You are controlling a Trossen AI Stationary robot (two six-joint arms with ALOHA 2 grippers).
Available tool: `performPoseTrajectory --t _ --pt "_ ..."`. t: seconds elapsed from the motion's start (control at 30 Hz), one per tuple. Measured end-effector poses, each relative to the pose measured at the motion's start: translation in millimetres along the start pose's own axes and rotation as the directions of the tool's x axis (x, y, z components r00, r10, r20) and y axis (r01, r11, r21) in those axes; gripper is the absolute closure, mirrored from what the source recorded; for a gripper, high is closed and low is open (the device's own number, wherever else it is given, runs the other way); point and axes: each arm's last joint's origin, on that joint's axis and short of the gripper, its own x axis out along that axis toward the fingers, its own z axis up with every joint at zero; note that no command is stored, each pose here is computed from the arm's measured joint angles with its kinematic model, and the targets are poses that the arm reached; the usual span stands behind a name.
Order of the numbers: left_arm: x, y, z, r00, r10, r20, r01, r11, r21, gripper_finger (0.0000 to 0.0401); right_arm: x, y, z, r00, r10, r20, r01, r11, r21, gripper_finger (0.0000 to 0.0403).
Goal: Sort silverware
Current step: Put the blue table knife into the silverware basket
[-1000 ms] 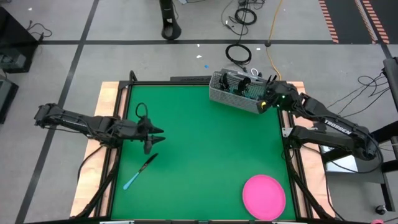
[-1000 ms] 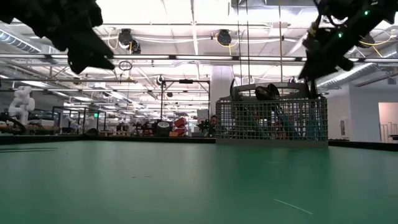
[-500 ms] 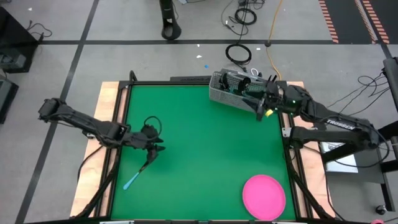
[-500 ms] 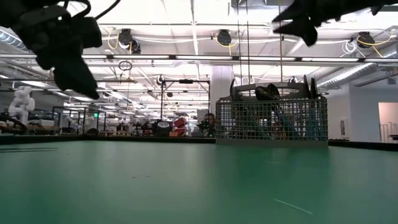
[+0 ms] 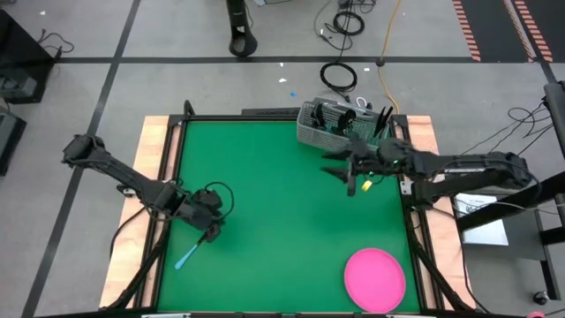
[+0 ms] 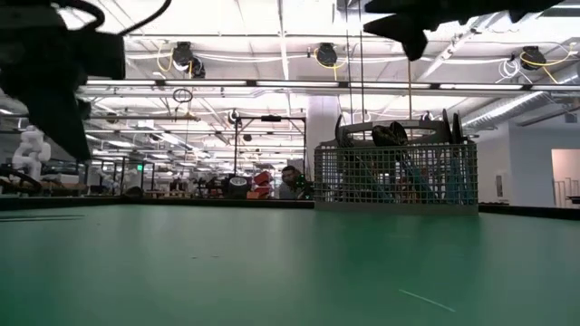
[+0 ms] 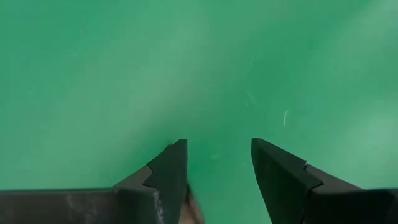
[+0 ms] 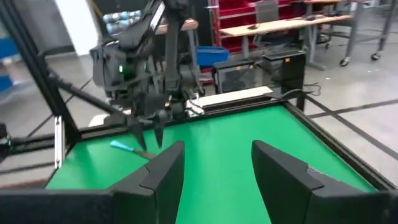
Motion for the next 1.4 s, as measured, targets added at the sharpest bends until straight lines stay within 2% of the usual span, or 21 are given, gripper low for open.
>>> performPoseTrajectory --t 0.17,0.3,0.37,0.47,0.67,0.83,1.03,1.4 --pt "-23.8 -14.6 6.3 0.991 0.086 -0.098 -0.089 0.996 -0.029 0.0245 28.7 10.9 -18.2 0.998 0.045 -0.053 -0.048 0.998 -0.048 0.0227" --pt "-24.0 -19.9 -6.3 0.956 0.114 -0.272 -0.148 0.983 -0.109 0.0259 49.0 18.9 -36.7 0.991 0.070 -0.110 -0.078 0.995 -0.066 0.0227" --pt "-20.1 -22.1 -14.4 0.917 0.115 -0.383 -0.177 0.976 -0.131 0.0262 56.8 20.9 -47.0 0.986 0.073 -0.153 -0.085 0.994 -0.070 0.0227" --pt "-14.5 -22.6 -21.4 0.830 0.104 -0.548 -0.210 0.968 -0.135 0.0262 66.2 20.8 -58.1 0.979 0.068 -0.190 -0.083 0.994 -0.072 0.0227" --pt "3.0 -24.0 -21.2 0.704 0.046 -0.709 -0.247 0.951 -0.184 0.0263 71.3 19.9 -65.6 0.973 0.060 -0.221 -0.075 0.996 -0.057 0.0227" --pt "17.9 -24.1 -22.5 0.666 0.070 -0.742 -0.264 0.953 -0.147 0.0263 70.3 26.5 -66.7 0.971 0.083 -0.224 -0.097 0.994 -0.055 0.0227" --pt "34.0 -27.8 -22.3 0.663 0.051 -0.747 -0.240 0.959 -0.147 0.0263 69.6 30.5 -67.4 0.969 0.097 -0.226 -0.113 0.992 -0.059 0.0227" --pt "43.8 -27.0 -25.6 0.647 0.089 -0.758 -0.274 0.954 -0.121 0.0263 69.7 30.2 -67.3 0.970 0.095 -0.225 -0.113 0.991 -0.067 0.0227"
